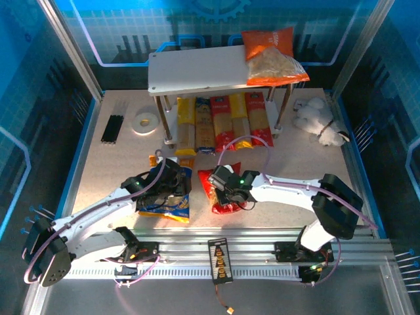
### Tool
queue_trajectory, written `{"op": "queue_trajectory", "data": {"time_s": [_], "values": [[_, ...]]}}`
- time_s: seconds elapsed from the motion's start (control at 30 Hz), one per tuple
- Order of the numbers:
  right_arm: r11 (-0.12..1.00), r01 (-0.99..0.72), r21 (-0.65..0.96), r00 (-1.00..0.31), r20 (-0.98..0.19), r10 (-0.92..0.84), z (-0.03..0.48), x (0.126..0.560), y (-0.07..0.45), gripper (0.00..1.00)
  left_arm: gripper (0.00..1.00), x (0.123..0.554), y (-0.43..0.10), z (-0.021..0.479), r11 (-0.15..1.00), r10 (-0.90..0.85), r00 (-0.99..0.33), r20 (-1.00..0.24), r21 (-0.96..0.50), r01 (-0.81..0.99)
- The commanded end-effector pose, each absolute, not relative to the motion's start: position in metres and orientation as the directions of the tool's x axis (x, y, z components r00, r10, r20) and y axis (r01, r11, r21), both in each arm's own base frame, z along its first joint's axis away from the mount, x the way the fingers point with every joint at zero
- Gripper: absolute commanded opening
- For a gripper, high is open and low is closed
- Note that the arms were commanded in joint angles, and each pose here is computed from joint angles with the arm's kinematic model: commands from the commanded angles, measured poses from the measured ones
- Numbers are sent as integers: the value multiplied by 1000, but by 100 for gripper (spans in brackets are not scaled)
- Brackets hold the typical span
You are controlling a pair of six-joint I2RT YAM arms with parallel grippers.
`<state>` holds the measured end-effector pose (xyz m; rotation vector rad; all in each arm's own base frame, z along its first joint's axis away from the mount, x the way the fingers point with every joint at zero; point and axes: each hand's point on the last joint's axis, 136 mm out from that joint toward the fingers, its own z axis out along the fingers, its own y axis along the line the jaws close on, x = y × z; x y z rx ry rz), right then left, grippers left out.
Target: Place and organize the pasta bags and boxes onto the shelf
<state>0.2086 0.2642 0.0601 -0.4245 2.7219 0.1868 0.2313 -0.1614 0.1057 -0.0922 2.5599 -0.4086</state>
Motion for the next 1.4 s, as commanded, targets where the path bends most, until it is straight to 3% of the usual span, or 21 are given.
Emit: {"op": "queue_trajectory", "data": {"time_s": [0.0, 0.5, 0.83, 1.1, 1.37], "values": [[935, -348, 74, -876, -381, -296, 78, 202, 257, 0, 59, 232, -163, 110, 953, -131, -846, -516, -302, 36], [895, -429, 125, -701, -670, -243, 248, 205, 235, 0, 59, 235, -165, 120, 951, -122, -837, -534, -304, 56], [834, -546, 72, -358, -921, -155, 431, 218, 234, 0, 59, 240, -172, 128, 947, -114, -835, -539, -314, 73], [858, -514, -7, -112, -991, -76, 546, 268, 246, 0, 59, 243, -175, 137, 945, -111, -830, -546, -317, 83], [913, -406, 39, -60, -998, 16, 580, 363, 250, 0, 59, 243, -173, 138, 947, -107, -827, -551, -309, 84]]}}
